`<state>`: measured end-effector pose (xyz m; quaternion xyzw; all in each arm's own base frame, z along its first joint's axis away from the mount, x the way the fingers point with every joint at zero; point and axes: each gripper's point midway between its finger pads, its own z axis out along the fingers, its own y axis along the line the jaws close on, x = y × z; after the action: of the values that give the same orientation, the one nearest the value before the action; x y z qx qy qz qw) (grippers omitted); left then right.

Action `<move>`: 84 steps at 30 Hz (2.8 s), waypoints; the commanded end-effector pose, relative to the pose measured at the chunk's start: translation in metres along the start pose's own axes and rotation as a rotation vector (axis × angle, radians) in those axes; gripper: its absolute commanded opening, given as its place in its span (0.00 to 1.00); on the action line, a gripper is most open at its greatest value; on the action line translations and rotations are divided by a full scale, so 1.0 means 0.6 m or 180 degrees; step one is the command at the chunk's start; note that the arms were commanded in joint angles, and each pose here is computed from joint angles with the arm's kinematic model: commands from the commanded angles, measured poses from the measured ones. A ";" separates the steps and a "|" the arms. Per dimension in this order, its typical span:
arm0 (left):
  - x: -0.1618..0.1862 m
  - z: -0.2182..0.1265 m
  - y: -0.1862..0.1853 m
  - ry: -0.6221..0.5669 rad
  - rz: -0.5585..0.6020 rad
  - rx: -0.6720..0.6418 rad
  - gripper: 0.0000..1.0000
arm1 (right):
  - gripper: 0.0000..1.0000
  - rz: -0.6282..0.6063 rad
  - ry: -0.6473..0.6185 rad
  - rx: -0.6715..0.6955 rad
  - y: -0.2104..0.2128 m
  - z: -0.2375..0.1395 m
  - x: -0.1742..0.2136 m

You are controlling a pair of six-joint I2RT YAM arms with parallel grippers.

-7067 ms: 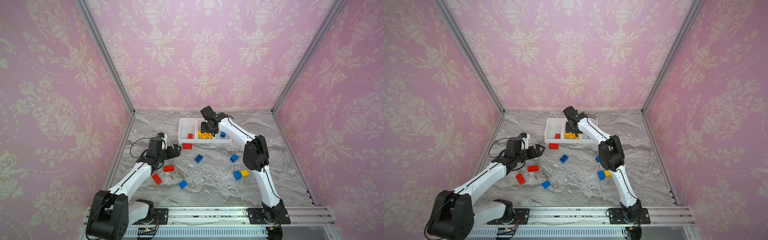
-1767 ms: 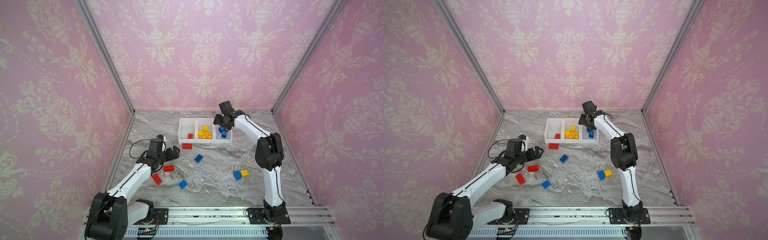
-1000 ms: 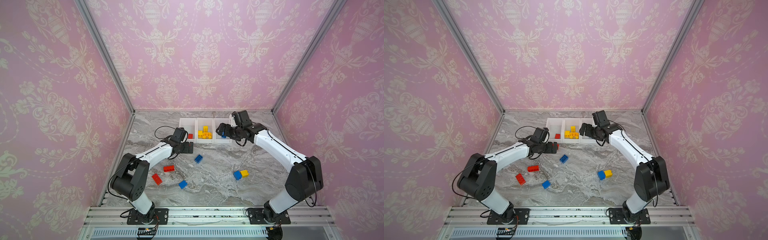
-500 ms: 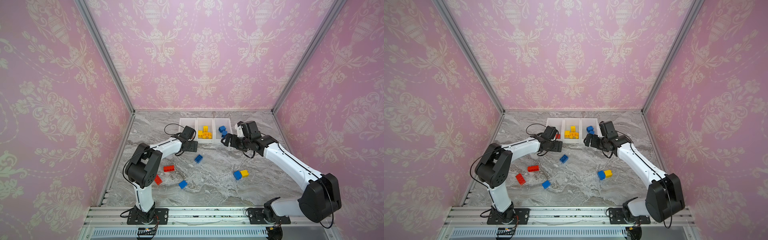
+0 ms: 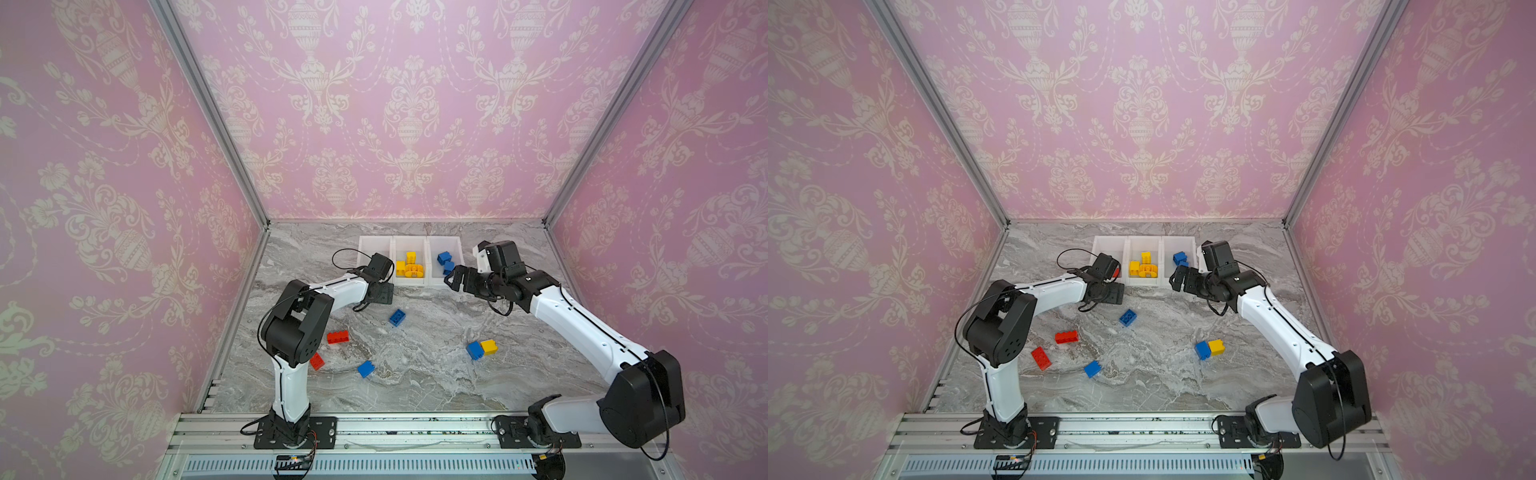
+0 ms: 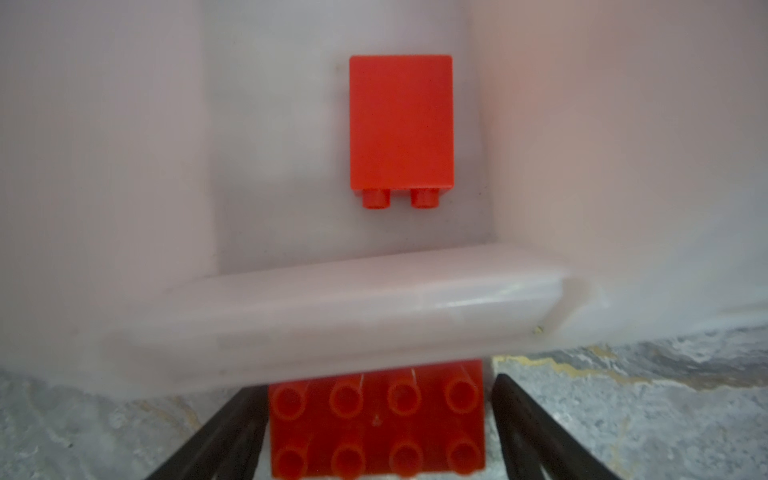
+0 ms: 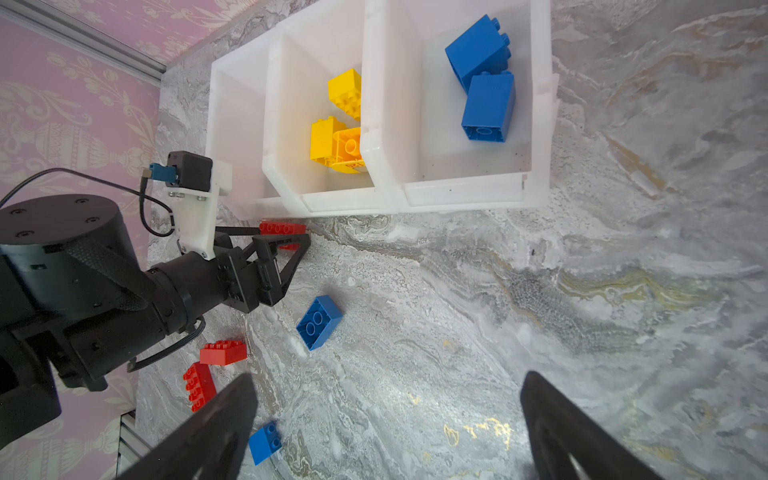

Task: Sort the legos into containers by color
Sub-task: 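Lower the left gripper onto the large red brick while the right gripper withdraws, then close the left gripper on the large red brick and lift it, then carry the red brick over the compartment nearest the left arm and release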

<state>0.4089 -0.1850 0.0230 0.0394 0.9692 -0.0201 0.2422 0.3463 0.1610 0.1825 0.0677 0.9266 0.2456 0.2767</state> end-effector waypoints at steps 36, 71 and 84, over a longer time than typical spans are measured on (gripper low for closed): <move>-0.016 -0.112 0.000 -0.0351 -0.0017 -0.0015 0.52 | 1.00 -0.0046 -0.0046 -0.0108 0.007 -0.011 -0.005; -0.229 -0.041 0.018 -0.0761 0.0055 0.0010 0.81 | 1.00 0.0004 -0.0062 -0.0121 0.009 -0.024 0.000; -0.232 -0.067 0.014 -0.0862 0.0018 0.0090 0.87 | 1.00 0.0064 0.0022 0.0032 -0.008 -0.020 0.010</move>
<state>0.5150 -0.1819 0.1067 0.0376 0.9336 -0.0250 0.3554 0.3391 0.1601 0.1997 0.0653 0.9187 0.2616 0.2886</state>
